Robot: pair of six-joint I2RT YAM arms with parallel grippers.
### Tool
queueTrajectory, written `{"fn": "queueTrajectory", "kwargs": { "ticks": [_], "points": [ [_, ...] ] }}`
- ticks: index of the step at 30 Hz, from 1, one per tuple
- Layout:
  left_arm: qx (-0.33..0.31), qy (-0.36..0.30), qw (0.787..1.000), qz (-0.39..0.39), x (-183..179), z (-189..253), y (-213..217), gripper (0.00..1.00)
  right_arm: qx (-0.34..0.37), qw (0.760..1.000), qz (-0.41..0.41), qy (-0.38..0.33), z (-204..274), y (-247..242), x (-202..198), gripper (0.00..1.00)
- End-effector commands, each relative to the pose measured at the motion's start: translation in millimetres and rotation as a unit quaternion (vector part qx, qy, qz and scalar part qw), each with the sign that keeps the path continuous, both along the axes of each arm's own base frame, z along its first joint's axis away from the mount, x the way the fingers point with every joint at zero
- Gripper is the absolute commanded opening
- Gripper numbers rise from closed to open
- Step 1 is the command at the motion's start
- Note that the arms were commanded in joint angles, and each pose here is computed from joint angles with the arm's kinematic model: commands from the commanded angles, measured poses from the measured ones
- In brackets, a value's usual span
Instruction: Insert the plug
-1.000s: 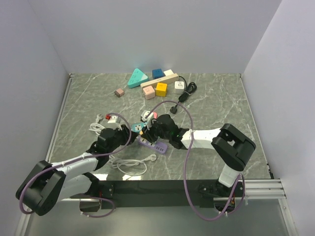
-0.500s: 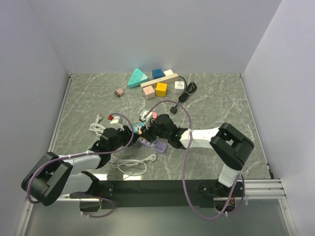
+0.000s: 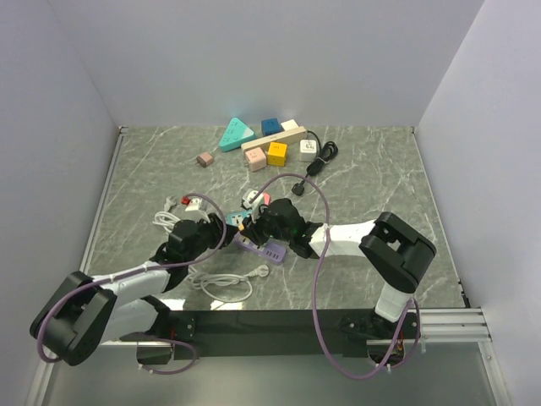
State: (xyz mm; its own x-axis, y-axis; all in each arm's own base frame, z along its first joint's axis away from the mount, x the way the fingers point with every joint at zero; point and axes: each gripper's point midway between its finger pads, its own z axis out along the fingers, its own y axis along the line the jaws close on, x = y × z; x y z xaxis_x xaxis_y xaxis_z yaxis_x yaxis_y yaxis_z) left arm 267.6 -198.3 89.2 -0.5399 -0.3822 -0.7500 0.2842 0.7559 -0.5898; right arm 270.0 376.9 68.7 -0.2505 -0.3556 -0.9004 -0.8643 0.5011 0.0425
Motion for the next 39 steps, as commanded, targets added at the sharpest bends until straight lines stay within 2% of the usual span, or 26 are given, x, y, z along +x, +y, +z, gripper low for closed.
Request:
{"fn": "queueTrajectory", "kwargs": {
  "ticks": [1, 10, 17, 21, 24, 26, 30, 39],
  "points": [
    [-0.015, -0.022, 1.0, -0.008, 11.2, 15.4, -9.3, 0.33, -0.163, 0.98, -0.025, 0.114, -100.3, -66.3, -43.1, 0.0],
    [-0.029, -0.017, 0.999, -0.027, 14.2, 10.9, -20.7, 0.33, -0.167, 0.978, -0.033, 0.122, -103.5, -73.1, -48.1, 0.0],
    [-0.025, -0.035, 0.999, 0.002, 13.2, 22.9, -7.2, 0.33, -0.156, 0.98, -0.033, 0.121, -95.2, -67.8, -46.1, 0.0],
    [-0.021, -0.032, 0.999, 0.006, 11.7, 21.8, -4.4, 0.33, -0.148, 0.981, -0.031, 0.122, -85.2, -61.4, -43.4, 0.07],
    [-0.028, -0.04, 0.999, 0.01, 14.1, 27.3, -4.7, 0.33, -0.138, 0.983, -0.024, 0.115, -77.1, -56.5, -43.6, 0.08],
    [-0.027, -0.041, 0.999, 0.009, 17.0, 28.5, -6.6, 0.33, -0.136, 0.984, -0.021, 0.112, -74.0, -55.8, -44.5, 0.07],
    [-0.032, -0.042, 0.999, -0.005, 19.9, 29.9, -14.2, 0.33, -0.14, 0.983, -0.014, 0.114, -76.1, -55.8, -48.0, 0.0],
    [-0.042, -0.04, 0.998, -0.029, 22.0, 27.8, -25.9, 0.33, -0.169, 0.975, 0.001, 0.141, -93.9, -60.7, -61.8, 0.0]
  ]
}}
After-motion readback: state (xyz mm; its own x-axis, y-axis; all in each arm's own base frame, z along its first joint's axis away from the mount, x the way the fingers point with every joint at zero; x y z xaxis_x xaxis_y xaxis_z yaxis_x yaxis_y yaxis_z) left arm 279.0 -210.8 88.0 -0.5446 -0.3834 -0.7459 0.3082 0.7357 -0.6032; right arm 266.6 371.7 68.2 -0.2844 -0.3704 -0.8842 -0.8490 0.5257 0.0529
